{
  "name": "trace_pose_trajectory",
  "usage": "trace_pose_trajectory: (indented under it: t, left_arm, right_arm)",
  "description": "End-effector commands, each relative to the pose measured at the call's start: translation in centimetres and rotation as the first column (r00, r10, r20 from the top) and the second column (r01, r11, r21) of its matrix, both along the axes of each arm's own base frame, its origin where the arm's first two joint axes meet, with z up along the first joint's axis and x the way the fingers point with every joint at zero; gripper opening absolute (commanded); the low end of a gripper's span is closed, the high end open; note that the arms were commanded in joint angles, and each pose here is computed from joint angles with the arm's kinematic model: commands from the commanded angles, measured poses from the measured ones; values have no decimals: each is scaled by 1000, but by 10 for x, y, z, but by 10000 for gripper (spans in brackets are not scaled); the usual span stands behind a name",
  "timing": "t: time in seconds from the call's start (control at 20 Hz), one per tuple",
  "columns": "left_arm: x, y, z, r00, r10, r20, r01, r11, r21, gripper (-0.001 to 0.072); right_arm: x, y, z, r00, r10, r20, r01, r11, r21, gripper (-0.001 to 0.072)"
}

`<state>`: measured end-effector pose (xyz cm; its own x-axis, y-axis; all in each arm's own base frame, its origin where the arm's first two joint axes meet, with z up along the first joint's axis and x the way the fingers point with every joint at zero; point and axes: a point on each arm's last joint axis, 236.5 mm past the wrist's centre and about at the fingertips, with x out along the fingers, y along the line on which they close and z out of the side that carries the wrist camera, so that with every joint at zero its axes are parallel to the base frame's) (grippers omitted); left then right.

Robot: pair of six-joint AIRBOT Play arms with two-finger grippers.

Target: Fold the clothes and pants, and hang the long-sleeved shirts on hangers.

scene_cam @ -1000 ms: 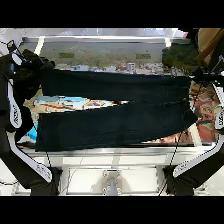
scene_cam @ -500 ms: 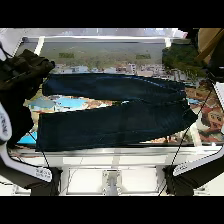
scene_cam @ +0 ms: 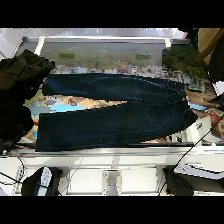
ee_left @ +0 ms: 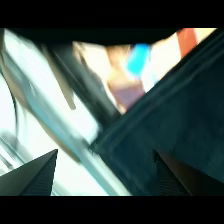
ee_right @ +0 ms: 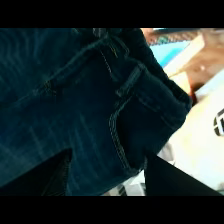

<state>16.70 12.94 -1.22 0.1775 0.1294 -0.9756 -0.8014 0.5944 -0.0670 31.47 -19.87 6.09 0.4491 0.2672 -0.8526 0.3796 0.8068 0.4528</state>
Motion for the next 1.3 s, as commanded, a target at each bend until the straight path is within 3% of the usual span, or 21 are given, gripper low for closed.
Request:
trace_pose_trajectory:
  t: [0.0,0.1,0.25,0.35,0.4,0.65,0.8,1.15,1.2,1.25]
  left_arm:
    - [-7,-41,-21,982,64,180,-13,963,-270,641]
    - [-23,-36,-30,980,113,163,-45,927,-373,640]
    - [-34,-22,-50,978,172,116,-107,898,-427,629]
    - [-35,-27,-63,979,185,80,-122,858,-499,437]
    - [-33,-26,-69,977,199,74,-133,846,-517,429]
    - [-34,-17,-89,978,206,47,-151,838,-525,432]
    - [-30,-7,-94,976,208,59,-154,859,-489,444]
    - [-12,-19,-107,995,87,57,-49,876,-480,439]
    - [-9,-21,-108,996,66,58,-31,878,-477,429]
    - [-7,-22,-109,997,51,59,-17,882,-471,315]
  right_arm:
    - [-11,17,8,1000,-1,30,0,999,37,498]
    - [-7,22,18,998,-7,63,4,999,48,498]
    - [-9,27,25,997,3,72,-6,999,50,498]
    - [-10,28,26,998,6,70,-9,999,48,498]
    - [-10,29,26,997,5,71,-9,999,50,498]
    - [-9,33,28,997,-3,74,-3,997,79,497]
    - [-9,35,29,997,0,76,-7,996,85,497]
    - [-9,35,29,997,-14,70,7,995,95,497]
    - [-9,35,29,997,-15,70,9,995,96,497]
    - [-9,35,29,997,-16,69,9,995,97,497]
